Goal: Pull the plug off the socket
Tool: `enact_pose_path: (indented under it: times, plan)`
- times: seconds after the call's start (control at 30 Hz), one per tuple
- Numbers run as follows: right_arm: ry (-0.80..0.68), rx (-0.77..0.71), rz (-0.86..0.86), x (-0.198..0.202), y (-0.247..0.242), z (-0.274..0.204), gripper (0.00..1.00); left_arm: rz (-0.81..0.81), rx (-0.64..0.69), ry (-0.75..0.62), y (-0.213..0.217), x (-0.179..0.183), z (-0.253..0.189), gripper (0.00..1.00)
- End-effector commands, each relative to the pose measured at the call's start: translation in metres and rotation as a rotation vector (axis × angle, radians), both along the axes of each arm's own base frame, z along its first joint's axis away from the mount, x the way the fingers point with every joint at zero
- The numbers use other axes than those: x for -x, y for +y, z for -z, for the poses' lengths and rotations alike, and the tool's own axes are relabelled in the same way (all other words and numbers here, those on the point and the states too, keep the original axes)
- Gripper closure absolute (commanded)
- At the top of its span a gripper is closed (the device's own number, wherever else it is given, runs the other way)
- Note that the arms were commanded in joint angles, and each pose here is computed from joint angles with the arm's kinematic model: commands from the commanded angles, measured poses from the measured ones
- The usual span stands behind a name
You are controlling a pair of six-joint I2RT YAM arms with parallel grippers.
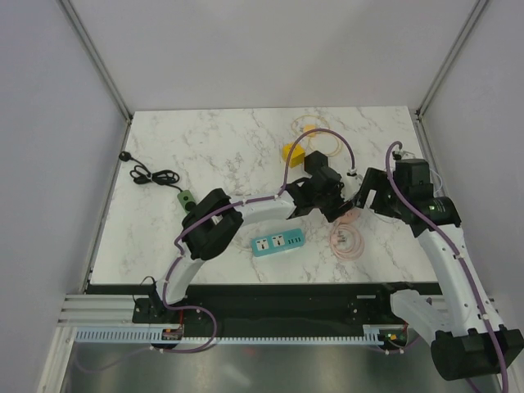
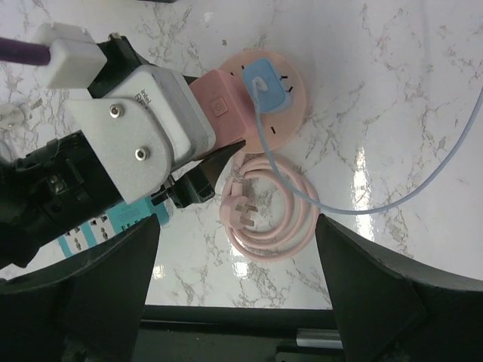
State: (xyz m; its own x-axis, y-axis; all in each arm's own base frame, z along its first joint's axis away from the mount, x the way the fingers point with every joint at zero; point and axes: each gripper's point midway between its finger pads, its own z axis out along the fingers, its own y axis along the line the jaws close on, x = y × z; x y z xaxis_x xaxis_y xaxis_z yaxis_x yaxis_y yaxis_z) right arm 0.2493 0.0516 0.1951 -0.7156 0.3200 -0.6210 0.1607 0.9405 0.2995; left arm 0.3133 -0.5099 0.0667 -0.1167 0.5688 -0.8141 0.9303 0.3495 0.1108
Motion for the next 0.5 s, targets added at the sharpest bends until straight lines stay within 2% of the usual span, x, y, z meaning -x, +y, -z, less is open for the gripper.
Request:
enact_pose_path:
  times: [0.0, 0.07, 0.1, 0.17, 0.33, 0.47]
  plan:
    - [0.010, -0.016, -0.019, 0.013, 0.002, 0.001, 0.08, 0.044, 0.057, -0.005, -0.010, 0.008, -0.022, 0.73]
    - [0.020, -0.021, -0.020, 0.018, 0.003, 0.005, 0.09, 0.044, 0.068, 0.011, -0.010, 0.011, -0.025, 0.79]
    - [0.028, -0.022, -0.022, 0.020, 0.003, 0.008, 0.10, 0.044, 0.071, 0.020, -0.008, 0.011, -0.024, 0.90]
    - [0.046, -0.025, -0.014, 0.025, 0.003, 0.016, 0.11, 0.031, 0.087, 0.048, -0.008, 0.012, -0.027, 0.97]
    - [0.081, -0.120, 0.013, 0.037, 0.013, 0.035, 0.13, 0.014, 0.157, 0.161, 0.004, 0.011, -0.037, 0.98]
    - [0.068, -0.187, 0.041, 0.029, 0.020, 0.050, 0.15, 0.010, 0.213, 0.200, 0.009, 0.008, -0.047, 0.98]
